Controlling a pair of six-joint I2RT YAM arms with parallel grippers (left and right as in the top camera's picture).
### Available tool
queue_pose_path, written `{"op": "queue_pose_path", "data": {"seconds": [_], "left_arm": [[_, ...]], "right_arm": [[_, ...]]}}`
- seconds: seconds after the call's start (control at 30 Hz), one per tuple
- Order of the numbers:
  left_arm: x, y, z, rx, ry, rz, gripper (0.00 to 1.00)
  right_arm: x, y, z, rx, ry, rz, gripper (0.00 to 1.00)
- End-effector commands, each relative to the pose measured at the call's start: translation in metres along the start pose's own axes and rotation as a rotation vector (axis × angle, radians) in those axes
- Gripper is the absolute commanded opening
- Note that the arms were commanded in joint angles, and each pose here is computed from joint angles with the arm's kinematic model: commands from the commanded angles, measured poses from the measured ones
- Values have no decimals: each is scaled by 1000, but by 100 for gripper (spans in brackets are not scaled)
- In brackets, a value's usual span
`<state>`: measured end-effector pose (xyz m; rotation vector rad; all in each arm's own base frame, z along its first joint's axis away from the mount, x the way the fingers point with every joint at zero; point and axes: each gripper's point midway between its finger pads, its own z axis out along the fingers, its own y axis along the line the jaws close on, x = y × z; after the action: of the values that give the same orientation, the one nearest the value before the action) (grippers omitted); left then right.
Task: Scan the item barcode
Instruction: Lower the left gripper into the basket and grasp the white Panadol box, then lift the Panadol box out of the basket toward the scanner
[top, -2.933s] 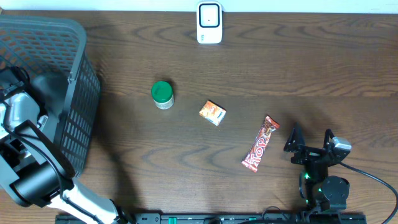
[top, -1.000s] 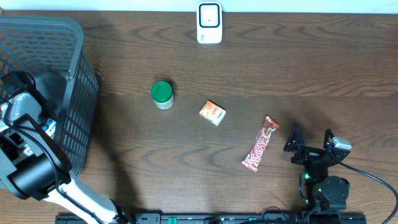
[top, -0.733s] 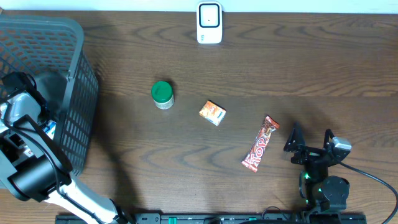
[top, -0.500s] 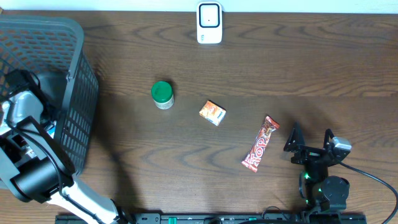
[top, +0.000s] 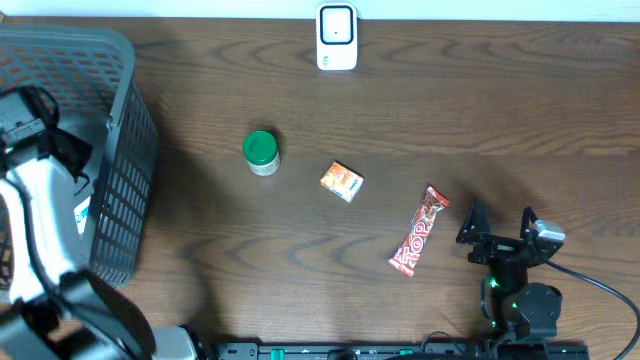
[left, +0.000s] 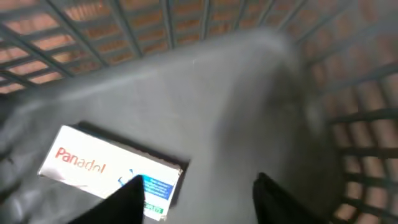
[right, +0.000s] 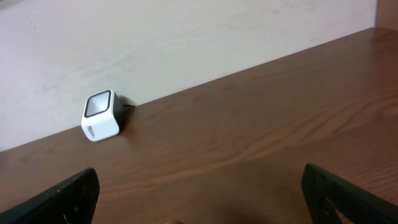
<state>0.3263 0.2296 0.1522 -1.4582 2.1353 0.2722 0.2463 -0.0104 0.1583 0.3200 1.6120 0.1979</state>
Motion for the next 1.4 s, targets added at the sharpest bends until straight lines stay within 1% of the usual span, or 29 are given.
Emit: {"op": "queue_pose_path", "data": {"seconds": [0.0,0.07,0.17,0.2,0.23,0.27,0.3,0.33,0.37,0.4,0.47,0.57,0.63,0.67,0.73,1.07,1.23,1.37], "left_arm": [[10,3,-19,30,49,-142,84],[19,-7,-21,88,103,-141,84],[24,-5,-21,82,124,-106,84],[24,-5,-21,80,124,-106,78],[25,-4,-21,76,126,-108,77],[25,-1,-21,59,129,-154,77],[27,8,-21,13,131,-254,77],[35,31,-22,-114,127,-492,77],[41,42,-24,-178,125,-606,77],[45,49,-25,-218,122,-672,77],[53,62,-24,-291,109,-745,77],[55,77,-20,-366,58,-751,77],[57,90,-17,-423,9,-768,79],[58,95,-15,-445,-10,-779,82],[62,102,-11,-483,-37,-821,82],[61,93,27,-485,-47,-835,83],[64,101,44,-523,-37,-845,83],[57,109,49,-525,-51,-885,83]], "right_arm": [[-1,-2,0,11,-4,-10,99],[-1,-2,0,11,-4,-10,99],[-1,-2,0,11,-4,-10,99],[-1,-2,0,11,-4,-10,99],[-1,-2,0,11,-4,-10,99],[-1,-2,0,11,-4,-10,99],[-1,-2,0,11,-4,-10,99],[-1,-2,0,11,-4,-10,99],[-1,-2,0,11,-4,-10,99],[-1,-2,0,11,-4,-10,99],[-1,-2,0,11,-4,-10,99],[-1,-2,0,11,-4,-10,99],[-1,-2,0,11,-4,-10,99],[-1,-2,0,11,-4,-10,99],[-1,-2,0,11,-4,-10,99],[-1,-2,0,11,-4,-10,99],[-1,-2,0,11,-4,-10,99],[-1,-2,0,11,-4,-10,99]]}}
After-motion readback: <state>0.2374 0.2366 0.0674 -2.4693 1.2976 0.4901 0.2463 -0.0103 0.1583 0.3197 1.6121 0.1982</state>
